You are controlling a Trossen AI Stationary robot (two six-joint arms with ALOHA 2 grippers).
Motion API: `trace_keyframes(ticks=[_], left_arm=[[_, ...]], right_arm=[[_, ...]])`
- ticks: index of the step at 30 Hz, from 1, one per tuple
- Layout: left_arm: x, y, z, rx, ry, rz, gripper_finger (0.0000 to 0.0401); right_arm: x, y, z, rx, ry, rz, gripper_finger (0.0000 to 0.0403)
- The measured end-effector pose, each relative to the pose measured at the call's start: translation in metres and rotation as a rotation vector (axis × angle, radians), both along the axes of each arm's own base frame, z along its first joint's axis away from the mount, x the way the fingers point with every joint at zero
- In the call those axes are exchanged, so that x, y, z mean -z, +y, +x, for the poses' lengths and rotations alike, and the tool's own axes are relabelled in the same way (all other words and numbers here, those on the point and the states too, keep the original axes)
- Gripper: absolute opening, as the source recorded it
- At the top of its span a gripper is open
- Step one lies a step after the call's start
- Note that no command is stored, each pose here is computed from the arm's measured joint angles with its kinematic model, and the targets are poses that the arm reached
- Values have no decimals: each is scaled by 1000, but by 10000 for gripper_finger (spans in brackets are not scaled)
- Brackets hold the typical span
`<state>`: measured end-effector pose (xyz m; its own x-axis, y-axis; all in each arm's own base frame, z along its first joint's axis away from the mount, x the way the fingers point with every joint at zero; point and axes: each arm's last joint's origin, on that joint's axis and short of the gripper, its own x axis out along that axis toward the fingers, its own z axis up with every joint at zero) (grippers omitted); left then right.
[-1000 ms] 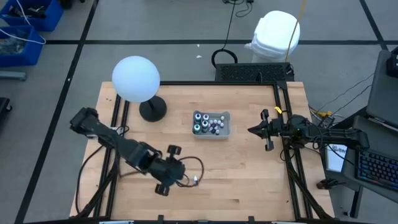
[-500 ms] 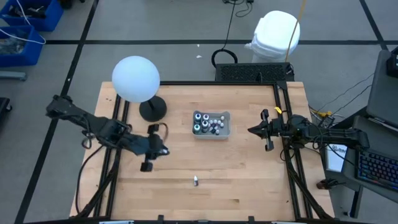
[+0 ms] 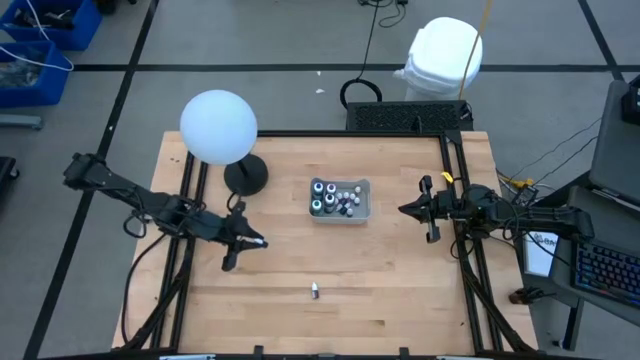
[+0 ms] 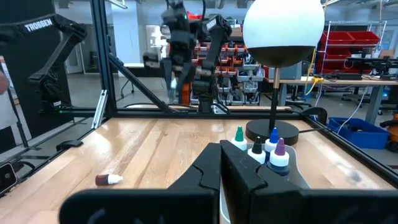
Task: Pick & Place food coloring
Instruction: Put the small green food coloring bottle into the gray bin
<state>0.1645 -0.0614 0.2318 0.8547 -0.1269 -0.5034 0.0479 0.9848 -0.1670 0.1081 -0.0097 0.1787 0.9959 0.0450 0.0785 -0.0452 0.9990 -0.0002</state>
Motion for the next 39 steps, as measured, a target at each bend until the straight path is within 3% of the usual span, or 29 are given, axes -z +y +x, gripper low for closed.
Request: trace_keyframes(ticks=[7,14,31,39], left_arm=[[34,2,-5,4,-42,-26,92],[46,4,-10,0,-60,-34,92],[44,5,-9,-78,-83,-78,92],[27,12,6,-173,-133,31,92]], right_arm=[[0,0,0,-2,2,17,0],[0,0,0,-2,3,17,0],[0,0,0,-3,2,19,0],[0,0,0,4,1,11,0]])
